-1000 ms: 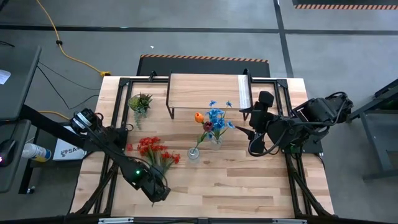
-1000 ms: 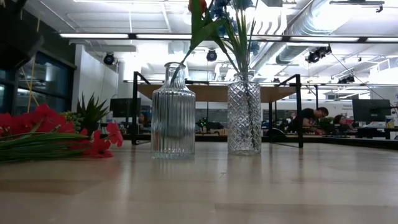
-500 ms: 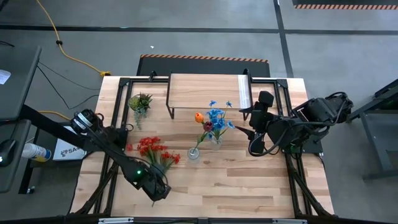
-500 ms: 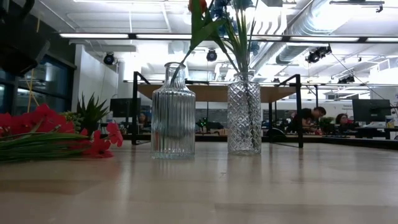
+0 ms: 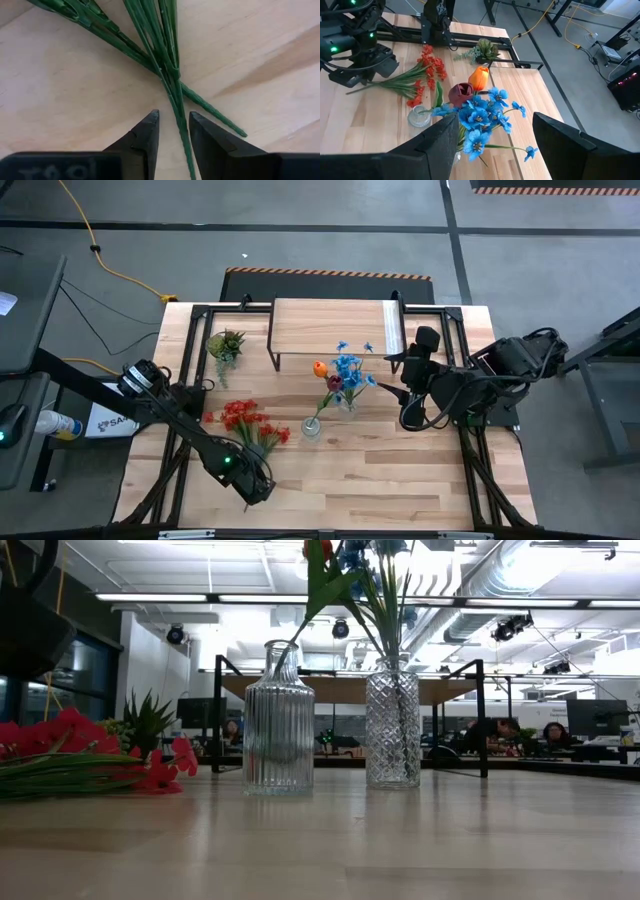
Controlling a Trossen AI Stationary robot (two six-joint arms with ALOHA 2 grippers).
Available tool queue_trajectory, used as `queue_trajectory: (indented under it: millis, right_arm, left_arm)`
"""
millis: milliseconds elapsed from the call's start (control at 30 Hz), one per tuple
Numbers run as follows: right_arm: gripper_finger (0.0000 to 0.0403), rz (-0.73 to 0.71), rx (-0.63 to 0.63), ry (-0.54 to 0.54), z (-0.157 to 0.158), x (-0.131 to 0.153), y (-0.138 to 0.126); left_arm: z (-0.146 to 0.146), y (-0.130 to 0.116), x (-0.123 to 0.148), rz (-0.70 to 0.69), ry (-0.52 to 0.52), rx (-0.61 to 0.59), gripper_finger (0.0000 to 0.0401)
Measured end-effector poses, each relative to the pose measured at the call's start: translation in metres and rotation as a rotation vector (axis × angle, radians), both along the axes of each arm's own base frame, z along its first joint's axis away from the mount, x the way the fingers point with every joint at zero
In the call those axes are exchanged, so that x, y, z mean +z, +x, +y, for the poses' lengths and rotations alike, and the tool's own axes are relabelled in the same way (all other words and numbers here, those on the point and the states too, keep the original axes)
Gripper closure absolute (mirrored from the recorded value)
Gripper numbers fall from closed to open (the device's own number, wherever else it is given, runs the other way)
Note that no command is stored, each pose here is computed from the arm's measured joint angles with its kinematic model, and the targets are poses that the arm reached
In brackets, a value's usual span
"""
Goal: Pick and place flowers into a vace then onto a shelf
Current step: Put the right orange flowers into the bottom transparent vase
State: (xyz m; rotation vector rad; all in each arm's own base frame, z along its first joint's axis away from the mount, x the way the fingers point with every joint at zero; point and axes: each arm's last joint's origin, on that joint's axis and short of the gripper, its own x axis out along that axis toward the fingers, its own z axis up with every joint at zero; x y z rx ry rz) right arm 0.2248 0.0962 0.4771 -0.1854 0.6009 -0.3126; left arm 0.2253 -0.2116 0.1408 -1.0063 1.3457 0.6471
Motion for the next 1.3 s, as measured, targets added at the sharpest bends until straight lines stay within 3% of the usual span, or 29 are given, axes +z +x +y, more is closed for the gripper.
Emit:
queue_trajectory:
  millis: [333, 767, 1300]
  right_arm:
    - [0.0158, 0.001, 0.001, 0.000, 0.000, 0.000, 0.000]
    - [0.0158, 0.001, 0.001, 0.000, 0.000, 0.000, 0.000]
    - [0.0158, 0.005, 0.005, -0.007, 0.000, 0.000, 0.000]
  left_arm:
    - [0.001, -0.002, -0.001, 0.024, 0.003, 0.013, 0.0360]
    - [0.003, -0.003, 0.006, 0.023, -0.018, 0.055, 0.0360]
    - [0.015, -0.010, 0.053, -0.220, 0.005, 0.082, 0.0360]
